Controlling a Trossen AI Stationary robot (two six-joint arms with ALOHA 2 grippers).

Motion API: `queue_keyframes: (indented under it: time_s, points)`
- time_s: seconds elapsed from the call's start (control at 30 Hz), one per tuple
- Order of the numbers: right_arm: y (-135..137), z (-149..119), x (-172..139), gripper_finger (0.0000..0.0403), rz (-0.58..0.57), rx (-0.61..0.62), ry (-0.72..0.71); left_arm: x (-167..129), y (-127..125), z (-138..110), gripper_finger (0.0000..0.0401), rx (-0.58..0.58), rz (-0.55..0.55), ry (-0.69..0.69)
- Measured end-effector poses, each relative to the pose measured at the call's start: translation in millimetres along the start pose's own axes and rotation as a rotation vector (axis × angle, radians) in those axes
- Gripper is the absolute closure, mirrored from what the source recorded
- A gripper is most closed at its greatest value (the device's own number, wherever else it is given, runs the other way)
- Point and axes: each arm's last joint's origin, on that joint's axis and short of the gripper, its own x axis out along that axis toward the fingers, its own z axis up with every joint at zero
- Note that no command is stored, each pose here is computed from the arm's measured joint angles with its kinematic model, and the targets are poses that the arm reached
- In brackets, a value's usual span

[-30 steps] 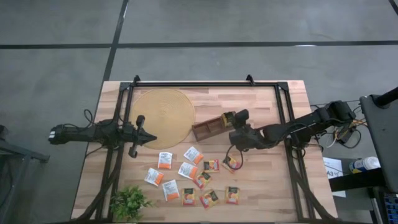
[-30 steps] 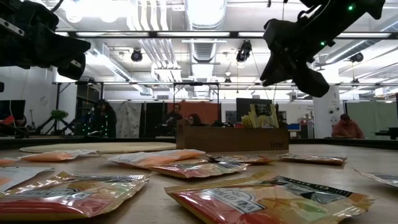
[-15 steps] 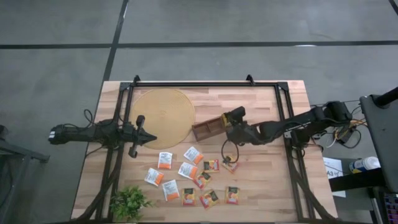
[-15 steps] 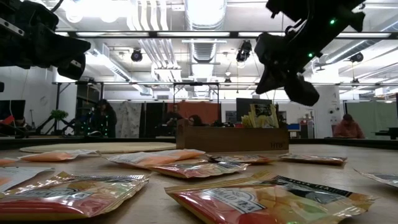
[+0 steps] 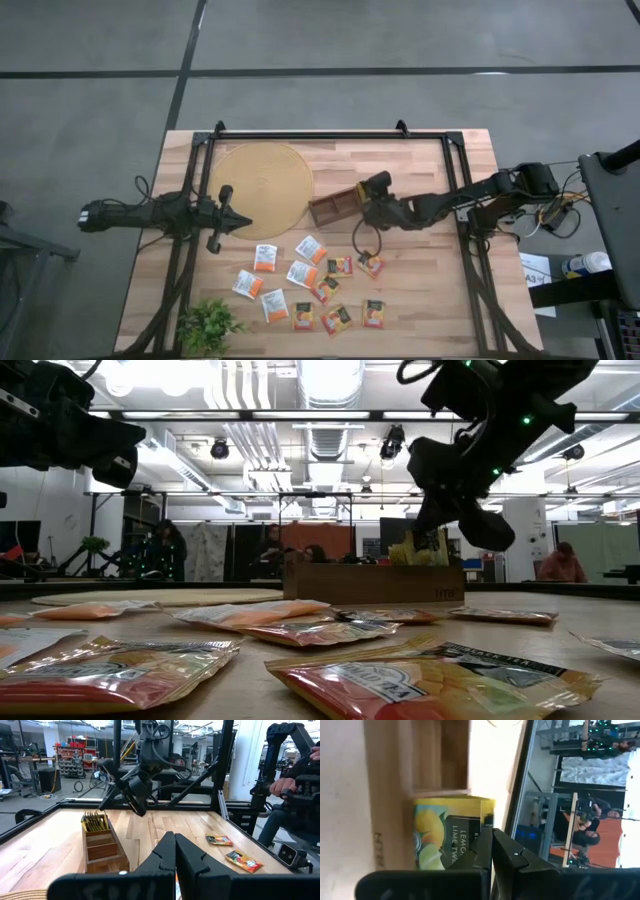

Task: Pick & Place Tea
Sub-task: Put the yellow tea bag into the right section of the wooden organizer

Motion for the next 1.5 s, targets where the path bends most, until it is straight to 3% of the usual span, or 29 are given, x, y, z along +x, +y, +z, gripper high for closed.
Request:
queue_keyframes:
  time_s: [0.67, 1.5]
  points:
    - [0.9, -1.4, 0.8, 0.0395, -0.040, 0.055, -0.003, 0.0, -0.1, 0.1, 0.0401, 0.000, -0.001, -0.001]
    - [5.4, -1.7, 1.6, 0.0395, 0.030, 0.066, -0.043, 0.0, 0.0, 0.0, 0.0401, 0.000, -0.001, -0.001]
